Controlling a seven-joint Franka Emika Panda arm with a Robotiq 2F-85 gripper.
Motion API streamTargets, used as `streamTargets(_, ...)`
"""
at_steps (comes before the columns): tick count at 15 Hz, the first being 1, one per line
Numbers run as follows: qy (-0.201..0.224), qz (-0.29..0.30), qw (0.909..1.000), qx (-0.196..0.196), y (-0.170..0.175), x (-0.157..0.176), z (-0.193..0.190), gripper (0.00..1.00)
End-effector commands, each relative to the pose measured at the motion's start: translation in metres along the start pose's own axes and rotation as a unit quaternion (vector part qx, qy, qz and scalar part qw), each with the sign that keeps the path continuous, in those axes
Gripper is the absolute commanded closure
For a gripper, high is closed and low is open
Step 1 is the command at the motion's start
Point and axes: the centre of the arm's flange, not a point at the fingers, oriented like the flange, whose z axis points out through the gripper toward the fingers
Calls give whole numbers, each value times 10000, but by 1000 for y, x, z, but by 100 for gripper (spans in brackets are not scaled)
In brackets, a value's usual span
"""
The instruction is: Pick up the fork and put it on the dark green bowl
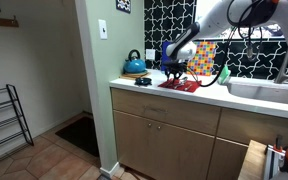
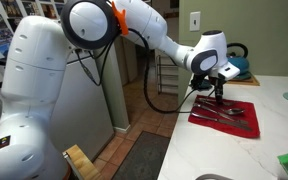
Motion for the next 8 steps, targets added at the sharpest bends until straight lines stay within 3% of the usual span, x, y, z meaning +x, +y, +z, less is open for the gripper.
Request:
streamTargets(1, -104, -15, 9999, -87, -5, 2, 8, 57)
streamTargets(2, -112, -19, 9999, -108, -6, 1, 8, 62)
streamTargets(8, -103, -70, 9998, -175, -10, -1, 11, 65)
